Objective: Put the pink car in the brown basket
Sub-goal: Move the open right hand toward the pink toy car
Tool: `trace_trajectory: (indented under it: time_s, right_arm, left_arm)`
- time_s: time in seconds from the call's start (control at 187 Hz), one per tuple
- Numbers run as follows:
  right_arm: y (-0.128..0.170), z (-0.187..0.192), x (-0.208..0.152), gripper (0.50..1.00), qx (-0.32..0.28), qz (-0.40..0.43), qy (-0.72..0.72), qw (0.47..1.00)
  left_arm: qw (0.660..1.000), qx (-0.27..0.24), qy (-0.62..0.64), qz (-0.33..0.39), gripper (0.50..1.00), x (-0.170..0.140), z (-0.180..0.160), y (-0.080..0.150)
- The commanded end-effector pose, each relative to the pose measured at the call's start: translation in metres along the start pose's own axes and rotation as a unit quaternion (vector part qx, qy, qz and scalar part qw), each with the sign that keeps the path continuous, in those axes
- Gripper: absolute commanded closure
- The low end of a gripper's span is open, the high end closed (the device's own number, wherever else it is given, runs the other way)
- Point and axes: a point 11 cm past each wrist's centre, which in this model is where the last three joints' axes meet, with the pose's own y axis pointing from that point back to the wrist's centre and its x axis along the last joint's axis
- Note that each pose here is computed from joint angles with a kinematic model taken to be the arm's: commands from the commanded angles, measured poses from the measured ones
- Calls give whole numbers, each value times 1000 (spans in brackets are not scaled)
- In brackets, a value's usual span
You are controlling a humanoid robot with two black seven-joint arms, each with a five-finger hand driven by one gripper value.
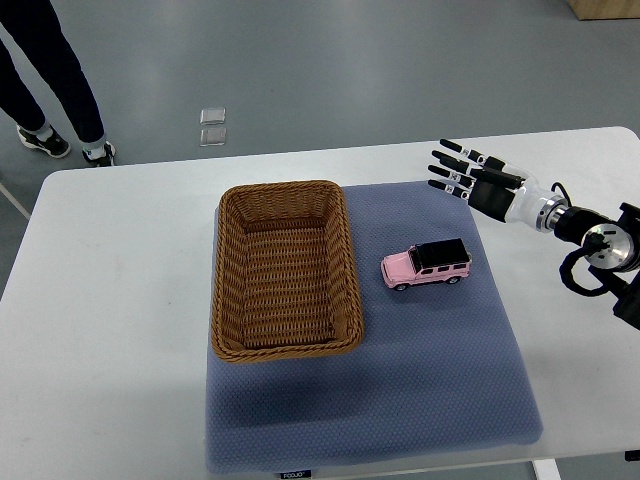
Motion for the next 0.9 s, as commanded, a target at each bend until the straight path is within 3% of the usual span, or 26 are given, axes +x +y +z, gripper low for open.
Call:
trace_trajectory:
  time_s: [0.0, 0.589, 0.894]
  right_arm:
    - [-1, -4, -2, 574, 2, -4, 3, 1000]
    - [-8, -18, -12, 574, 8, -13, 20, 1000]
    - [-10, -25, -18, 574, 32, -29, 121, 992]
  left_arm:
    - [1000, 0, -1, 1, 500, 1, 0, 0]
    - [1000, -6, -3, 11, 500, 5, 6, 0]
    - [1000, -6, -4, 13, 500, 6, 6, 0]
